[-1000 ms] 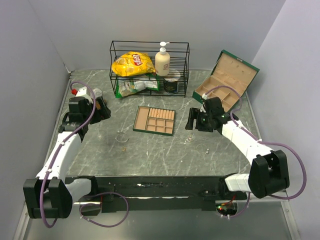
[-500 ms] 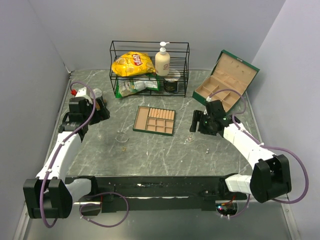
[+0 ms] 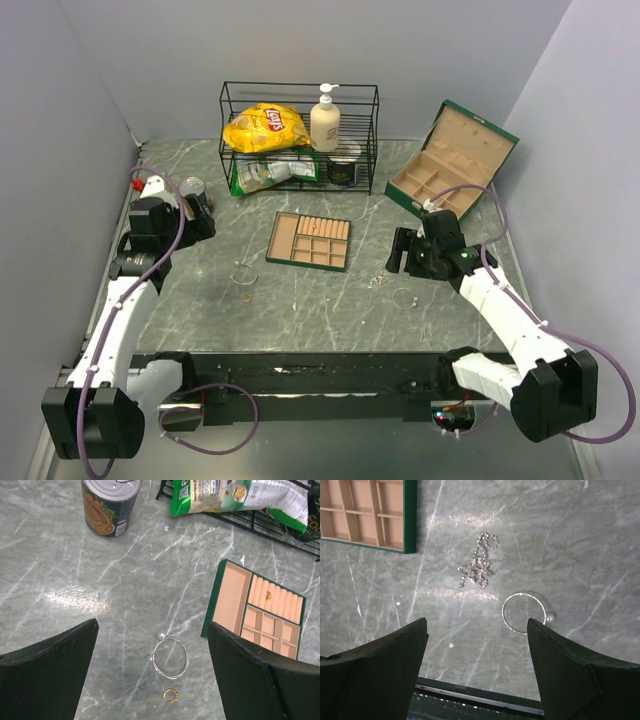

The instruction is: Organize the mixed jewelry

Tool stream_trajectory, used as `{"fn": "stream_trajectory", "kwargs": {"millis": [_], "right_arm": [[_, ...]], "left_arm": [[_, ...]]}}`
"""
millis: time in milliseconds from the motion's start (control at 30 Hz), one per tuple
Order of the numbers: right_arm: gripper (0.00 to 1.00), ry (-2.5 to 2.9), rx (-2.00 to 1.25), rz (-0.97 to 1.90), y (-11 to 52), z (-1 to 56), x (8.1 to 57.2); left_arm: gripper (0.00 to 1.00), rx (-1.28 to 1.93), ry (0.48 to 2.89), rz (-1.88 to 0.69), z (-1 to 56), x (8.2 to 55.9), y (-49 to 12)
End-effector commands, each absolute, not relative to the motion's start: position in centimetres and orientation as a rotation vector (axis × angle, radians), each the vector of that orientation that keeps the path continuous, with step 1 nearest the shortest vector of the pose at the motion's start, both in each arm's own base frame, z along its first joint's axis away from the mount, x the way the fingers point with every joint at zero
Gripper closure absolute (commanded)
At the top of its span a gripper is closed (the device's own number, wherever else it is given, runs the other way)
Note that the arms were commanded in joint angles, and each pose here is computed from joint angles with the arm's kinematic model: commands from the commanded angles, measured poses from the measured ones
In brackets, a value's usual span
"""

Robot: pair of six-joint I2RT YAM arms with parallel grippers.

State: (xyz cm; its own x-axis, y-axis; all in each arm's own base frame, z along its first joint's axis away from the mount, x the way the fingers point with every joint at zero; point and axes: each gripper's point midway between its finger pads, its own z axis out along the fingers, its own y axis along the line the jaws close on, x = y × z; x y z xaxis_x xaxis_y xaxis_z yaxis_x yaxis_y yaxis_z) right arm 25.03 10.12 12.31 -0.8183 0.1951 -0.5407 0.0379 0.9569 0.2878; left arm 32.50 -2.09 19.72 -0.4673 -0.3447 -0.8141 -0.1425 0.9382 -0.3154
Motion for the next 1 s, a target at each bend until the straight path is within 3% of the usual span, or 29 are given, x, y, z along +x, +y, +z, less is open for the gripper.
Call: {"fn": "stream_trajectory", "kwargs": {"millis": [0,300,567,767,967], "right_arm": [[0.13,2.503,0.195,0.301,9.2,11.9,24.6],[0.17,2.563,0.318,0.142,7.0,9.0,27.0],[0.24,2.637,0.461,0.152,5.2,5.6,26.2],[0.27,2.585,0.262,0.292,8.2,7.8,28.0],[0.27,2.668,0.391,-0.043,5.1,6.3,27.0]], "left_arm": [[0.04,-0.349,2.013,-0.222,21.2,32.5,-1.5],[0.04,-0.384,2.038,-0.162,20.0,32.6,-0.6],[0.04,-0.379,2.041,-0.167,19.6,33.0,-0.7],[0.04,-0.373,2.067,-0.183,18.9,33.6,-1.0],[0.04,-0.379,2.086,-0.171,18.5,33.6,-0.9]]}}
